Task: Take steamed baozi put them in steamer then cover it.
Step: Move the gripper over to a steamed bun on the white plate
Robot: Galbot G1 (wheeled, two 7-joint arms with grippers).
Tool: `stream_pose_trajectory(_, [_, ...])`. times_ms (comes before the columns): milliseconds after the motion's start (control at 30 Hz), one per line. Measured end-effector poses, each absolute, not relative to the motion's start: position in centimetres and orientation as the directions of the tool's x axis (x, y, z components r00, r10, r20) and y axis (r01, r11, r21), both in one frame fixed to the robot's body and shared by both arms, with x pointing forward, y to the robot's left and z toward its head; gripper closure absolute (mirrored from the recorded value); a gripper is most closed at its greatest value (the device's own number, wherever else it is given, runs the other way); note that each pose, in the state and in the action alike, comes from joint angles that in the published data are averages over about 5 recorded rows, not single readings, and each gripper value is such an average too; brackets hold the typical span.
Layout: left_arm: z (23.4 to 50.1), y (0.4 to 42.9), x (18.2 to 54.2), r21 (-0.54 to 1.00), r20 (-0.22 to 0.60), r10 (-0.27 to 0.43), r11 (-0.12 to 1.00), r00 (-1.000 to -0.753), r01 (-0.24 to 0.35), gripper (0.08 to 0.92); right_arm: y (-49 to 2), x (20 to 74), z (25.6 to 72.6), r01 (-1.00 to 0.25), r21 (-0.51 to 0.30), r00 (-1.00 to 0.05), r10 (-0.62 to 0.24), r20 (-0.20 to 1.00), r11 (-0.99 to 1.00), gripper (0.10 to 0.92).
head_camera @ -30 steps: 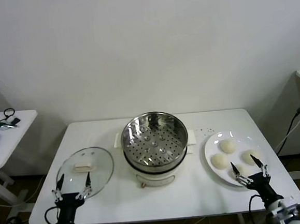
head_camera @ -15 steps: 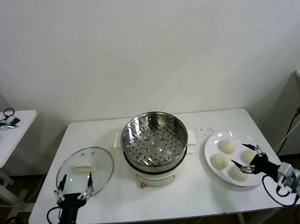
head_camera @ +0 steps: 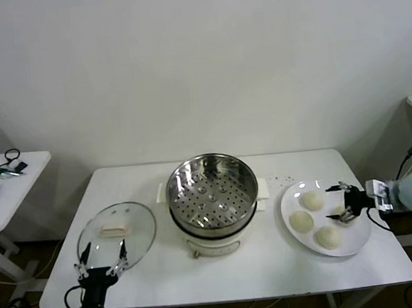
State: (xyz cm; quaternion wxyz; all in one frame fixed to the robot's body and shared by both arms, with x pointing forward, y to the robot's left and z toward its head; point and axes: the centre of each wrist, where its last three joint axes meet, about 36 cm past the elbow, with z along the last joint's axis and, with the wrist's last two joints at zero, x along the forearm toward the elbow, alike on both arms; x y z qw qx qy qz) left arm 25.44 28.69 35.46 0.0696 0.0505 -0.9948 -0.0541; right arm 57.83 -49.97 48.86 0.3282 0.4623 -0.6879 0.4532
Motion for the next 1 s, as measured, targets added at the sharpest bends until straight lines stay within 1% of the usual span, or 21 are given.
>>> stream_pose_trajectory(233, [35.5,28.9,25.4,0.119,0.137,-0.113,0.988,-0.984,-0.097,0.177,-48.7,62.5,49.8,-0.96,-0.267,-0.279,-0.271,0.921,0.081,0.2])
stream_pose_trajectory(467, [35.8,29.4,25.6,0.13,0.137,-0.121,0.986,-0.983,-0.103,0.177,-46.7,66.1,48.7,-0.979,-0.2,-0.201,-0.208,0.957,0.024,0.2])
stream_pose_trajectory(733, [35.7,30.0,25.9,0.146,0.146,-0.121,0.984,-0.982,-0.1,0.177,-44.5,68.7,47.0,-0.99,-0.14,-0.137,-0.143,0.98,-0.016,0.2])
stream_pose_trajectory(1000, [35.2,30.1,25.8,0.147,0.159,-0.125,0.984,-0.979,-0.101,0.177,-43.0,70.1,45.8,-0.993,-0.113,-0.109,-0.106,0.988,-0.033,0.2])
